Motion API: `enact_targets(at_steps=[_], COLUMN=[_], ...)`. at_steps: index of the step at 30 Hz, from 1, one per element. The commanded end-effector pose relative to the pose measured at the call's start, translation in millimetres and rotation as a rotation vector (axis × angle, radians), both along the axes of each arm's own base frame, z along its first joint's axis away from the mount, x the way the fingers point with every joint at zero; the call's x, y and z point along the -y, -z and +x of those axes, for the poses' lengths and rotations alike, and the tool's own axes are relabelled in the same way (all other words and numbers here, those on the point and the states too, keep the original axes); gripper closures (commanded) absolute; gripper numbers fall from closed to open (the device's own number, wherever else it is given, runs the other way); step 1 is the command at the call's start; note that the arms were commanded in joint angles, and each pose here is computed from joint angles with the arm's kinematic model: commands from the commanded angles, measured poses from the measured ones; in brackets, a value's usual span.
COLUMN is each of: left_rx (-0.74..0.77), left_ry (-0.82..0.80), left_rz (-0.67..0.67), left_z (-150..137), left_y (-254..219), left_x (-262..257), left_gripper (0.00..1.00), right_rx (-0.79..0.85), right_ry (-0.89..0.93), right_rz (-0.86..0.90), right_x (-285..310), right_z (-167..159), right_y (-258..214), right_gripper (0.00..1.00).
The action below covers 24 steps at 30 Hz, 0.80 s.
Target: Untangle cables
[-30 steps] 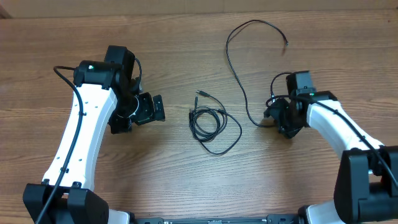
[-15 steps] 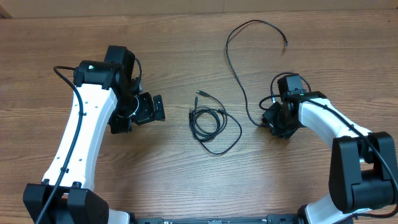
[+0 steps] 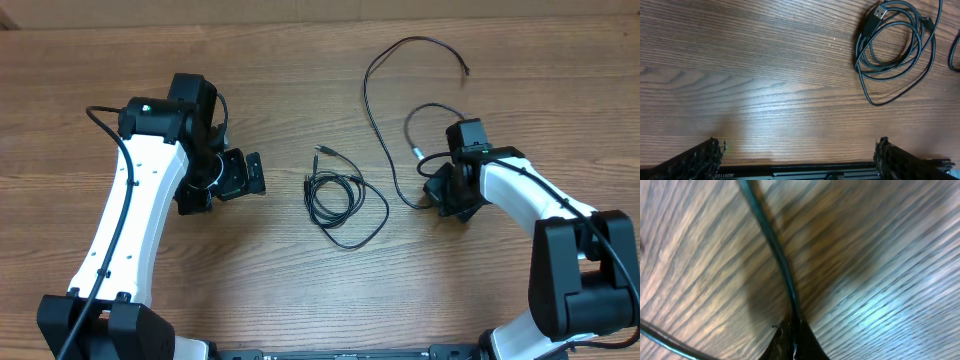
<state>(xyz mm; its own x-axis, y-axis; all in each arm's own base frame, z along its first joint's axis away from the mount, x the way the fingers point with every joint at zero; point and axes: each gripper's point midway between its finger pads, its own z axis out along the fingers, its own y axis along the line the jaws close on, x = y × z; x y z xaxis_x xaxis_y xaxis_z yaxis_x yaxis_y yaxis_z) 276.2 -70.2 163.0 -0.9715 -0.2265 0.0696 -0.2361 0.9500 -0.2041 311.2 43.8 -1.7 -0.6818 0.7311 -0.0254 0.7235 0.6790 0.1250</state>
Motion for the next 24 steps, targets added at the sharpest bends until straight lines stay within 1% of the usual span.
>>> enact_targets(at_steps=[1,4,8,12,13,14,17,20,21,24], left_rx=[0.005,0.003,0.003,0.003,0.003,0.003,0.004,0.004,0.004,0.004], left_ry=[0.035,0.035,0.035,0.035,0.035,0.035,0.035,0.035,0.035,0.035], left_rz=[-0.013,-0.013,-0.013,-0.013,-0.013,-0.013,-0.013,-0.012,-0.012,-0.013], left_z=[-0.8,-1.4,-1.4,-1.3,-1.3,-1.3,-1.2,-1.1,-1.0,-1.1], left_y=[-0.7,-0.6,-0.6,-0.6,-0.6,-0.6,-0.6,-0.5,-0.5,-0.6], left_x=[4.7,4.6,4.6,4.6,4.6,4.6,4.6,4.6,4.6,4.6], left_gripper=[0.00,0.00,0.00,0.00,0.00,0.00,0.00,0.00,0.00,0.00], right_rx=[0.000,0.029,0.092,0.208,0.263,0.291,0.395,0.423,0.416,0.381], right_ry=[0.022,0.033,0.067,0.067,0.076,0.077,-0.013,-0.074,-0.074,-0.086], right_rz=[-0.114,-0.119,-0.132,-0.174,-0.193,-0.202,-0.240,-0.273,-0.271,-0.232], right_x=[36.8,55.8,89.3,124.4,137.6,142.7,150.0,151.7,151.3,143.1], right_z=[8.6,27.3,58.9,91.6,101.6,106.0,122.8,127.5,126.0,120.4], right_y=[3.0,-17.6,-67.7,-139.3,-169.6,-183.4,-224.2,-235.6,-234.4,-223.3], right_gripper=[0.96,0.96,0.96,0.96,0.96,0.96,0.96,0.96,0.90,0.75])
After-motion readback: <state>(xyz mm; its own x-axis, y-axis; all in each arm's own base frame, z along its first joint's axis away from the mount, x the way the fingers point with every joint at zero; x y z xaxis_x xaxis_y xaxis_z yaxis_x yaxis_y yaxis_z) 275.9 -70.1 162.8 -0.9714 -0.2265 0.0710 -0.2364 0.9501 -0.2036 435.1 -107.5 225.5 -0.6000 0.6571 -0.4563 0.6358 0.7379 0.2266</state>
